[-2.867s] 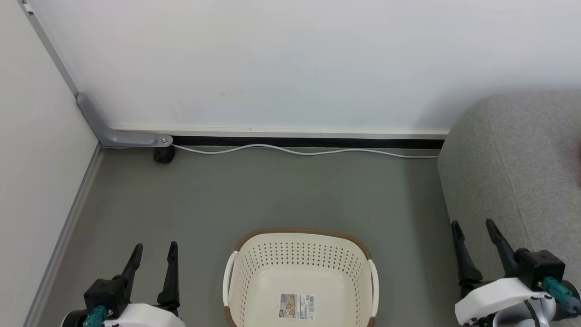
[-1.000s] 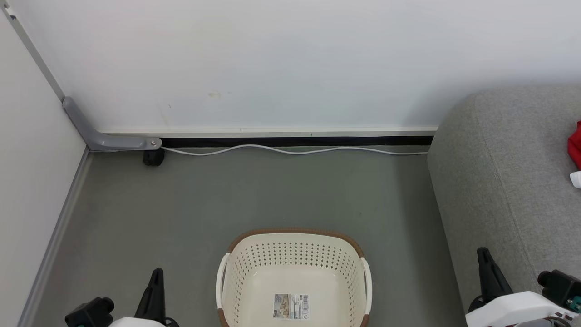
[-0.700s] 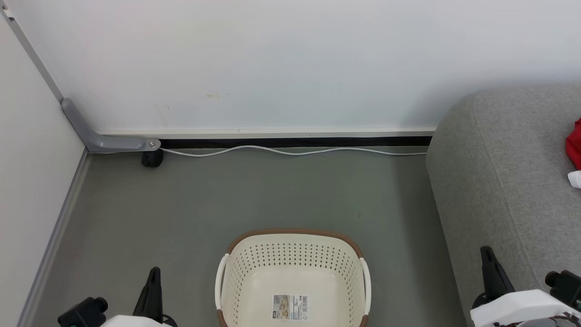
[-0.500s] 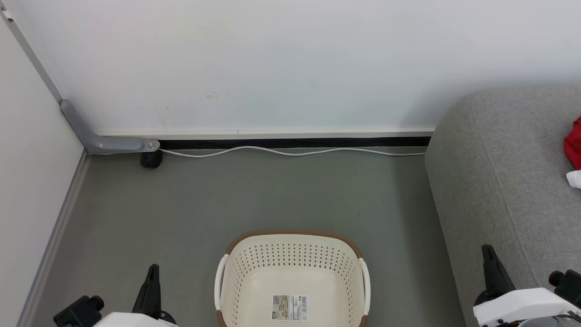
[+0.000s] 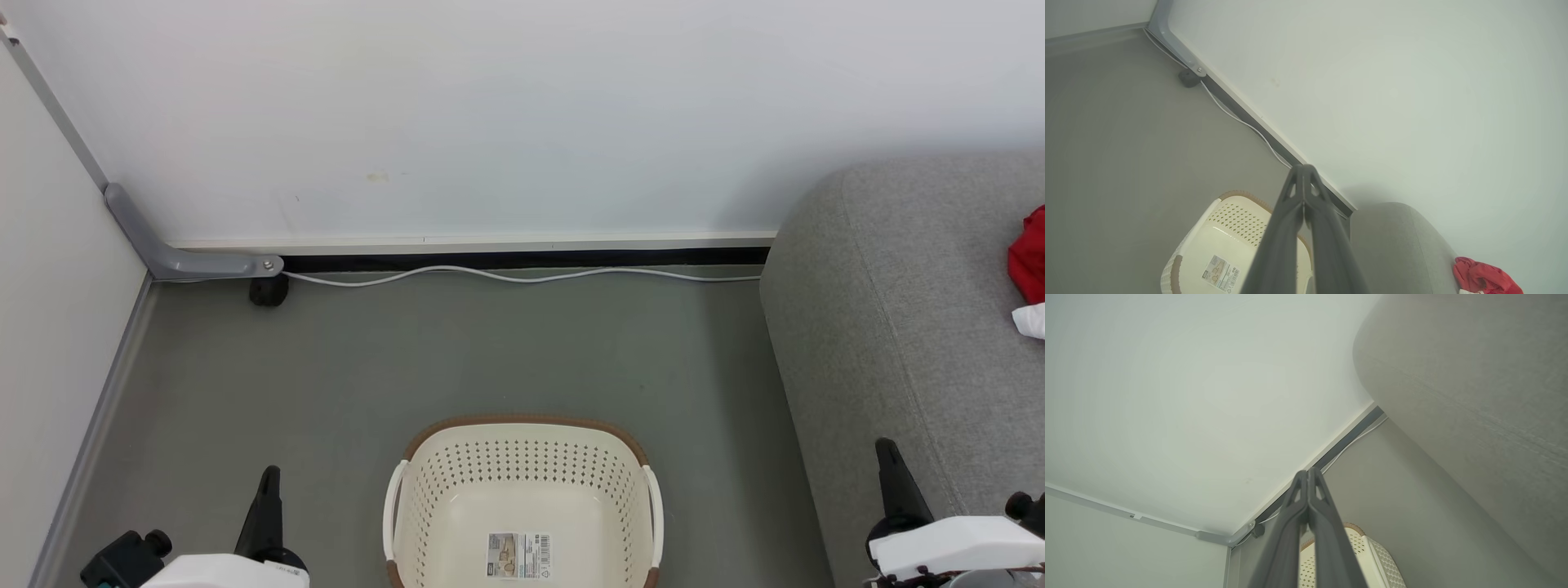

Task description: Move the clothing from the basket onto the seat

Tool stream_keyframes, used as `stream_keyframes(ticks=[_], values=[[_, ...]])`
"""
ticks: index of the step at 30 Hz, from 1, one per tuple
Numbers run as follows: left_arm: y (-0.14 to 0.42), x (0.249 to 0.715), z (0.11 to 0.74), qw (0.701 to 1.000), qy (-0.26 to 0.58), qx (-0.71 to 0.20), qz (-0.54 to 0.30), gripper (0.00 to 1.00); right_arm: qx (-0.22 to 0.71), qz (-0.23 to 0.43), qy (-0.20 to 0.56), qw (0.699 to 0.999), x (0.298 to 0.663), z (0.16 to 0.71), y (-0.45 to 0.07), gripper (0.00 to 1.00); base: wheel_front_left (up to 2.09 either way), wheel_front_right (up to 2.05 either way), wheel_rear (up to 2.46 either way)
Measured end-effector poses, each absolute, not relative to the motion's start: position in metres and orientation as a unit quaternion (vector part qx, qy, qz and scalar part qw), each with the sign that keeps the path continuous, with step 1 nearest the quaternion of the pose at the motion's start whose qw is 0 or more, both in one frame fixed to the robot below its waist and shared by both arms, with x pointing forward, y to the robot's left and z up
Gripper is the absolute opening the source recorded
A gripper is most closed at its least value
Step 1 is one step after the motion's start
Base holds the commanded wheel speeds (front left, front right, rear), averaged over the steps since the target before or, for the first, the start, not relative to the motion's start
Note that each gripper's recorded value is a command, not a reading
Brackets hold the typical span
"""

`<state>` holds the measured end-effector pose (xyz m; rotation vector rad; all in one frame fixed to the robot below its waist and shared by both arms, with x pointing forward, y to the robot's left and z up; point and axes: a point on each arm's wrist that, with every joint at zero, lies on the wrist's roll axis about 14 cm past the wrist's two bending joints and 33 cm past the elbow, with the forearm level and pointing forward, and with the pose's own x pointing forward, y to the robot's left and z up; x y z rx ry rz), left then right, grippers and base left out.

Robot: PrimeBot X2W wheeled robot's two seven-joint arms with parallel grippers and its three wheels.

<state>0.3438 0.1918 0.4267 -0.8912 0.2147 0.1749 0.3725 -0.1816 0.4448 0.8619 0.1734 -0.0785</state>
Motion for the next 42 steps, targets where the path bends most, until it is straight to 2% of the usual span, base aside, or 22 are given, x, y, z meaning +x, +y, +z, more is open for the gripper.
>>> stream_keyframes(ticks=[14,42], values=[[0.190,0.352,0.436,0.859,0.093,-0.497,0.078,0.00,0.488,-0.046,0.075,0.868,0.373,0.451,-0.186,0.00,0.00,0.00,0.00],[0.188,0.363,0.454,0.772,0.070,-0.629,0.057,0.00,0.625,-0.051,0.044,0.777,0.375,0.466,-0.199,0.00,0.00,0.00,0.00]])
